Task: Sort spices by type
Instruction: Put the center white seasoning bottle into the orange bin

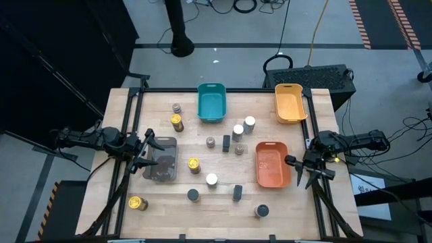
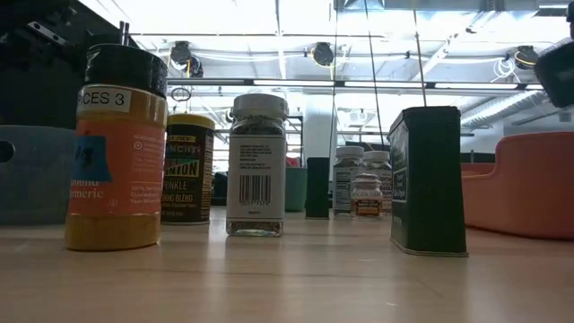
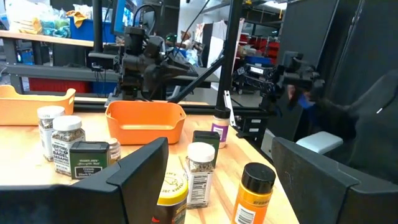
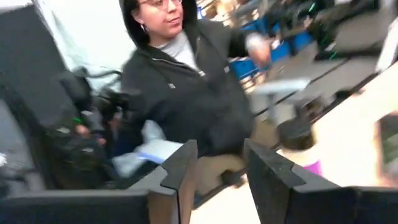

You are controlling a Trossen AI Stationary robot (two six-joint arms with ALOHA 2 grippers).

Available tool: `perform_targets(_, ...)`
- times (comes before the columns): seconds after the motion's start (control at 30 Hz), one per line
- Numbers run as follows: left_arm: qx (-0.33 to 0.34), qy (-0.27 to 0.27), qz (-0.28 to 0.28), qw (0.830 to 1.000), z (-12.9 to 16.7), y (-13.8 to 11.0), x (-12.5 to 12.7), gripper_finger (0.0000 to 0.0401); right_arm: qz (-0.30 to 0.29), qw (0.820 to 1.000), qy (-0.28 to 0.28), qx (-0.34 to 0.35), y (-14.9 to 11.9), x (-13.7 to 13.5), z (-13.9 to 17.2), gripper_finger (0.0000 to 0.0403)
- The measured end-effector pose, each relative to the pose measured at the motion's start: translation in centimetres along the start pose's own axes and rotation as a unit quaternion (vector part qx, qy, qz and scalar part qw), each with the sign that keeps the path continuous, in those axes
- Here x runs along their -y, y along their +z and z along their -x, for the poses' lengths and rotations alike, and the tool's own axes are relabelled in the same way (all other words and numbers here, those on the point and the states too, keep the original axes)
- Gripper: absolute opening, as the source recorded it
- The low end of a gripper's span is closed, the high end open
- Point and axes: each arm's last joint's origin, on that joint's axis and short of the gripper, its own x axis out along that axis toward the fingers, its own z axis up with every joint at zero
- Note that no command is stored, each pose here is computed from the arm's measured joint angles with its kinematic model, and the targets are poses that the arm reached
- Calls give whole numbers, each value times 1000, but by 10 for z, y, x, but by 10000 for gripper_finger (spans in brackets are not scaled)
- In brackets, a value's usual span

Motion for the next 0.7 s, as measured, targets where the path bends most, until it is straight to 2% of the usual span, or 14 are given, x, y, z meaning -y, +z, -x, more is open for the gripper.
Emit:
perform_targets(0.07,0,0,0,1000,0,0,0,292,53,997,-43,22,3,2,0,116)
perform_targets(0.17,0,0,0,1000,0,0,0,292,123,983,-118,63,10,4,1,116)
perform_targets(0.27,0,0,0,1000,0,0,0,292,171,951,-222,130,21,6,5,116)
perform_targets(0.37,0,0,0,1000,0,0,0,292,129,929,-292,187,29,6,9,116)
perform_targets(0.47,13,-1,0,1000,0,2,0,292,101,920,-317,209,35,5,10,116)
perform_targets(0.53,85,6,-17,996,1,16,1,292,82,909,-340,228,42,4,11,116)
perform_targets(0.6,170,6,-29,985,5,32,3,292,76,899,-356,243,51,2,12,116)
perform_targets(0.7,254,-7,-32,967,12,47,6,292,74,895,-360,251,66,-3,13,116)
